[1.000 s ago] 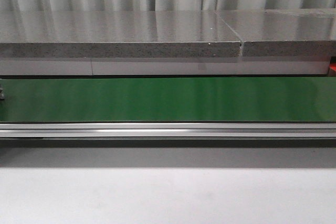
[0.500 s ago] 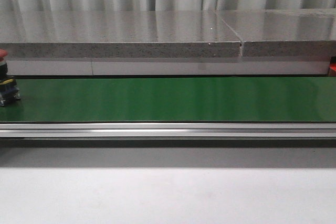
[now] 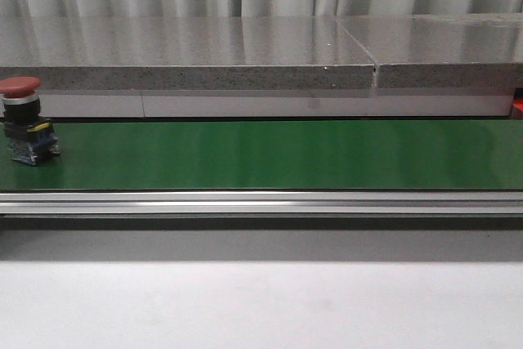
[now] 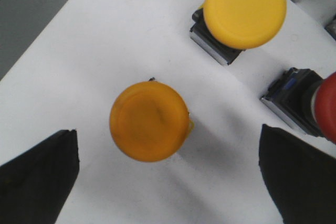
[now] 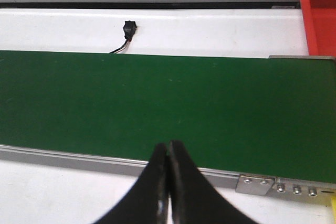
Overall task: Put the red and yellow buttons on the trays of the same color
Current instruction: 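Move the left gripper to a yellow button and grasp it, then set the yellow button on the belt and open the left gripper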
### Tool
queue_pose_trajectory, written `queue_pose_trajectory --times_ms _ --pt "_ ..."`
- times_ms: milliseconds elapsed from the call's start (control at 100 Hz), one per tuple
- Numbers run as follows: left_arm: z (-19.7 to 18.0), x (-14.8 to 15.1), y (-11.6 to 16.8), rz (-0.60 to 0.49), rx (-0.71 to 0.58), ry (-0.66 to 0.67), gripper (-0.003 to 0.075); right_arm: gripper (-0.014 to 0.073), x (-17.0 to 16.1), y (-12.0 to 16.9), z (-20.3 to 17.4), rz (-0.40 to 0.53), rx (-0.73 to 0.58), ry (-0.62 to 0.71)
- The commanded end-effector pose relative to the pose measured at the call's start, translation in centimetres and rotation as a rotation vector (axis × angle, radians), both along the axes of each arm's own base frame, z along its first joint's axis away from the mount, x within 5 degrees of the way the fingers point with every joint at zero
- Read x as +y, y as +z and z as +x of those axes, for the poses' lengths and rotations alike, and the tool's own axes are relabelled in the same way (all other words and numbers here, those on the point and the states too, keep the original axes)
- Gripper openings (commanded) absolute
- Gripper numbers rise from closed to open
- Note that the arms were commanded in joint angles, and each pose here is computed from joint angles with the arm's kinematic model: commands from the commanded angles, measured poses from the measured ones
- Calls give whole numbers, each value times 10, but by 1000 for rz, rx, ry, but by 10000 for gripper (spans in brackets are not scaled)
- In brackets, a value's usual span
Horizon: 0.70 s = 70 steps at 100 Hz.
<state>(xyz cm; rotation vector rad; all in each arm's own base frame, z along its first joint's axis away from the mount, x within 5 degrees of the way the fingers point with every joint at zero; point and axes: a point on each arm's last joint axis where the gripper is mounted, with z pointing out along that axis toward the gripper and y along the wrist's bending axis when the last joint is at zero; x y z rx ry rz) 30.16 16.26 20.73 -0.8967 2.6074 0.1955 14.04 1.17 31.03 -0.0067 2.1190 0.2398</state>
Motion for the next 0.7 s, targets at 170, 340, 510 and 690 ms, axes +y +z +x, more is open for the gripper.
queue_pose_trajectory --times_ms 170,340,510,690 --pt "11 7 4 59 -80 -17 673 -67 -1 13 2 -1 -82 -14" --pt "13 9 5 68 -99 -9 652 -67 -1 13 2 -1 -82 -14" --pt "14 9 5 72 -107 -11 456 -67 -1 13 2 -1 -82 -14" --pt "14 9 5 79 -111 -15 190 -67 -1 13 2 -1 -82 -14"
